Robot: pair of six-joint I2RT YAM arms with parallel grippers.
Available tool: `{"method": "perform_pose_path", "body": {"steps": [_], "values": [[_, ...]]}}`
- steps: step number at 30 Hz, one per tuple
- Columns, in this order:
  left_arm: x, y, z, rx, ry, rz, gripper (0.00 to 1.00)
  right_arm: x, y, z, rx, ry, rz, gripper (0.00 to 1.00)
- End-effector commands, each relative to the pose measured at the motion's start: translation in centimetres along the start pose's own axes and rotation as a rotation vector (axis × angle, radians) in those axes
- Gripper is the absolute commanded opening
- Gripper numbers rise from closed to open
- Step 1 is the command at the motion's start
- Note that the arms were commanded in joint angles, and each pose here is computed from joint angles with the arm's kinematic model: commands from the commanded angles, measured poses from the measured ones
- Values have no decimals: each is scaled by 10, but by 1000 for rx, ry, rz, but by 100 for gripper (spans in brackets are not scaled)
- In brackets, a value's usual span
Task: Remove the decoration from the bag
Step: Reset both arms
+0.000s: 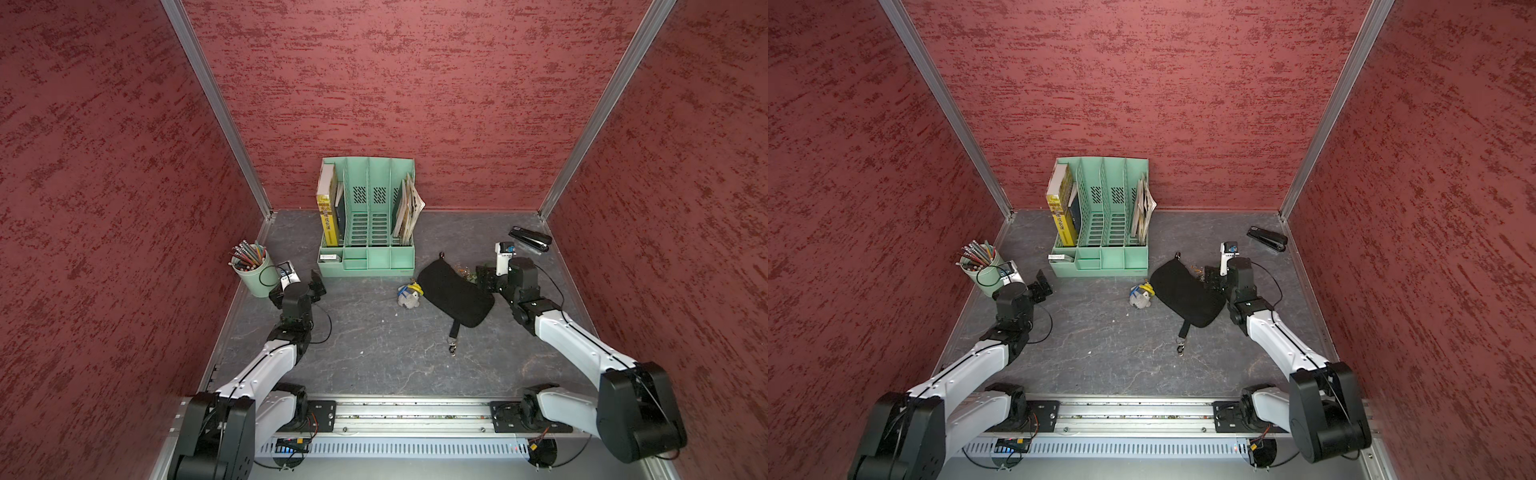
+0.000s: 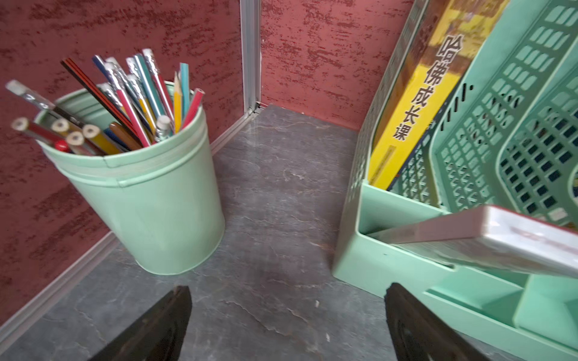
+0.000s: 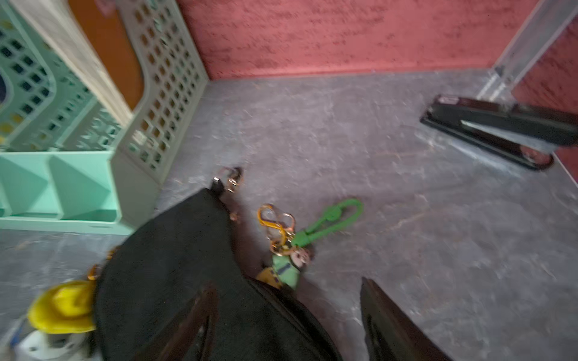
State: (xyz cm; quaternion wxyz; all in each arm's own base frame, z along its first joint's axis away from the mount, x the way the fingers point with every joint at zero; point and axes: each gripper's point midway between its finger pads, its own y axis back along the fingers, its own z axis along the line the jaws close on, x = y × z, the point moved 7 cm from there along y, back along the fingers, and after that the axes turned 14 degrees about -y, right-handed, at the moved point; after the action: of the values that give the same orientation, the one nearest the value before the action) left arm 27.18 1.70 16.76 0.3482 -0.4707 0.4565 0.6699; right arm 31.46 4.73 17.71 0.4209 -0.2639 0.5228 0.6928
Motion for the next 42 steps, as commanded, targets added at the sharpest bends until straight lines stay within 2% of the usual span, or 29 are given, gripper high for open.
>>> {"method": "perform_pose_path", "body": {"steps": [1,7,9,12,15,20,22,23,31,42], "values": [[-21,-5,3,-12,-69,-131,100,-27,-1,-11,42,8,-186,76],[-5,-20,2,16,-67,-114,100,-20,-5,-40,106,48,-340,78],[-2,-26,0,27,-52,-125,100,-15,-9,-55,112,3,-345,79],[-1,-33,-6,71,-28,-146,100,-11,-22,-63,69,-36,-308,79],[7,-40,-14,110,-62,-155,100,-14,-29,-60,47,-28,-273,81],[7,-42,-24,153,-99,-145,100,-3,-21,-62,24,-22,-330,87],[8,-45,-27,170,-109,-143,100,5,-28,-65,11,-19,-338,97],[9,-46,-28,175,-110,-138,100,7,-29,-65,2,-13,-344,98],[16,-59,-29,198,-106,-90,100,8,-32,-63,-4,-6,-305,98],[15,-59,-29,198,-103,-95,100,8,-35,-58,-30,23,-279,98]]}}
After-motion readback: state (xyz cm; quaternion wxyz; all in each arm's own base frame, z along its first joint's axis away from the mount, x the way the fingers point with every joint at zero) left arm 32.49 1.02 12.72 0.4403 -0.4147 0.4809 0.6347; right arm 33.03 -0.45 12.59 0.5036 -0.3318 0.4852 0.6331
